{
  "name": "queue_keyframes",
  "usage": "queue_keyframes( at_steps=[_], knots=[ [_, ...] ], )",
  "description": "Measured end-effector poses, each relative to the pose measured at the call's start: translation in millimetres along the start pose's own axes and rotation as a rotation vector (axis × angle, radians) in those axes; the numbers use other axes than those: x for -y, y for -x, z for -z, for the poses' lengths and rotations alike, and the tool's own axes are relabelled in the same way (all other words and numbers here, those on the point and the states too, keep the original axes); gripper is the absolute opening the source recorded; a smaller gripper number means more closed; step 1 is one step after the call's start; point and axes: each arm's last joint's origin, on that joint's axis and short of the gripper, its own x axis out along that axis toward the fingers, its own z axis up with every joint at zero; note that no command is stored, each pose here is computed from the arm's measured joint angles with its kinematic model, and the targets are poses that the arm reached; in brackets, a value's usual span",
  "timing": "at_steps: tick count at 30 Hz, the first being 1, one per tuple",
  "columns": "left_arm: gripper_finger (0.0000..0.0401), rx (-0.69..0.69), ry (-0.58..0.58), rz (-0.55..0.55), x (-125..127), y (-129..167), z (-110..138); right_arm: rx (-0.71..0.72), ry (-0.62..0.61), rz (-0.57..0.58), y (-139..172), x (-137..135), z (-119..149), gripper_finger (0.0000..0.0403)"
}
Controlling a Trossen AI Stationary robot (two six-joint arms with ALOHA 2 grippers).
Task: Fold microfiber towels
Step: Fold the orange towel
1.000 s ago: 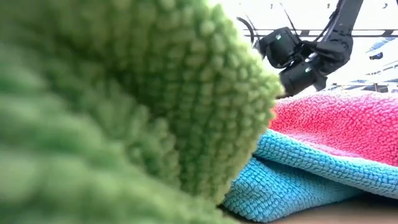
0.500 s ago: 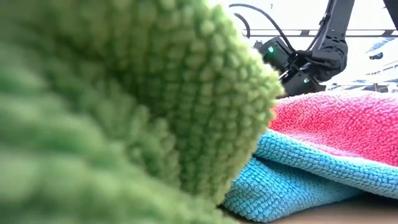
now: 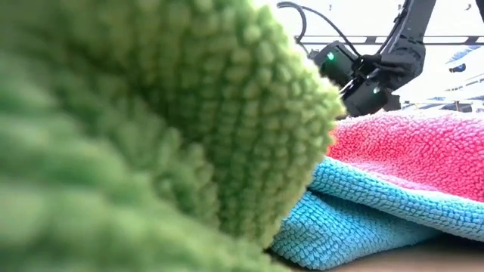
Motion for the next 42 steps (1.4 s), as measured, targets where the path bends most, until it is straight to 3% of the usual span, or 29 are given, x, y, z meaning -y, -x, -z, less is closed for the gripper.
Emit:
queue_keyframes(
  at_steps=[9,13,21,28,36,42],
  knots=[
    [0.0031,-0.008,-0.012,0.010,2.8,0.4,-0.6,0.088,0.000,0.081,32.9,8.4,-25.8,0.0137],
    [0.0034,-0.007,-0.031,0.010,3.4,0.5,-1.1,0.156,-0.008,0.056,29.9,7.9,-30.9,0.0137],
    [0.0040,-0.006,-0.084,0.012,4.6,0.7,-2.0,0.070,-0.032,0.092,11.3,16.0,-13.2,0.0137],
    [0.0031,-0.005,-0.131,0.015,6.8,1.0,-3.5,0.037,-0.055,0.144,15.1,24.7,-11.4,0.0137],
    [0.0057,0.032,-0.213,-0.020,3.1,1.1,-6.8,0.003,-0.046,0.122,6.7,23.5,-3.5,0.0137],
    [0.0053,0.056,-0.259,-0.047,0.8,1.2,-9.3,-0.035,-0.073,0.117,-5.1,22.1,7.0,0.0137]
  ],
)
